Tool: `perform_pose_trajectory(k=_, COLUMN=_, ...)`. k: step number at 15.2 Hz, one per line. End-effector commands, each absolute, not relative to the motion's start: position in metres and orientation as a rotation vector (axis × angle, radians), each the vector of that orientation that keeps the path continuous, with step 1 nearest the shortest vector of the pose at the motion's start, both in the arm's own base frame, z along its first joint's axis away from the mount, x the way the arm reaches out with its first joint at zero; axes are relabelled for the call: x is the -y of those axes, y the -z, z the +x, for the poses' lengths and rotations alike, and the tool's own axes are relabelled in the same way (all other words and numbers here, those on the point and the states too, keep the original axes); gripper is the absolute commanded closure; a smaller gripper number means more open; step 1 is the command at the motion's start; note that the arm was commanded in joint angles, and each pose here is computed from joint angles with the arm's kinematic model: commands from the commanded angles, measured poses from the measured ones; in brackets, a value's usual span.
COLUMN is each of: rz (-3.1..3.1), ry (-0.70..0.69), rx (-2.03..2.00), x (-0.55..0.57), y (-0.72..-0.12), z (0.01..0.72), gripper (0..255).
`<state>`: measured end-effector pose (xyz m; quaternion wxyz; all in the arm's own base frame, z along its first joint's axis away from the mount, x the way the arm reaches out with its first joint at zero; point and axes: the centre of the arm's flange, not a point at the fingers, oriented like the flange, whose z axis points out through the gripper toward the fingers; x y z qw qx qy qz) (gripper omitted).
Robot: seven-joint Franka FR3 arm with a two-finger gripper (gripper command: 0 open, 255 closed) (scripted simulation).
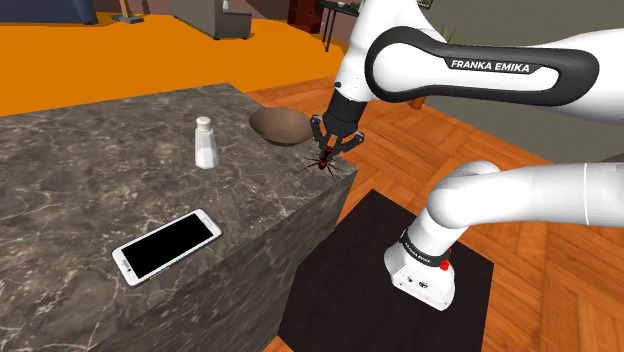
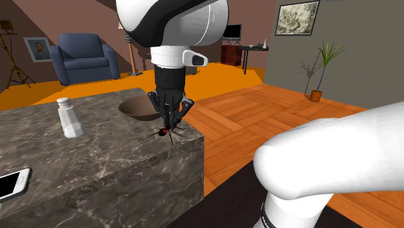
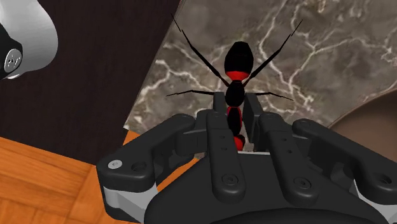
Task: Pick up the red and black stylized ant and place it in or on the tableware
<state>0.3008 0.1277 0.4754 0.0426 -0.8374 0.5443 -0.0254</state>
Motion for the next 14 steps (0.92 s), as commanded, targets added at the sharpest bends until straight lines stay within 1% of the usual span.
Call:
perform_pose_trajectory(k=1, rz=-2.562, ry=0.078, rx=-1.665, x=-0.128, y=-0.475, z=0.301, gripper=255)
perform_pose_trajectory(k=7, rz=-2.562, ry=0.078, rx=-1.665, x=-0.128, y=-0.475, z=0.301, gripper=255)
perform_pose_trajectory(k=14, rz=-2.562, ry=0.078, rx=-1.665, x=-0.128, y=-0.512, z=0.301, gripper=255)
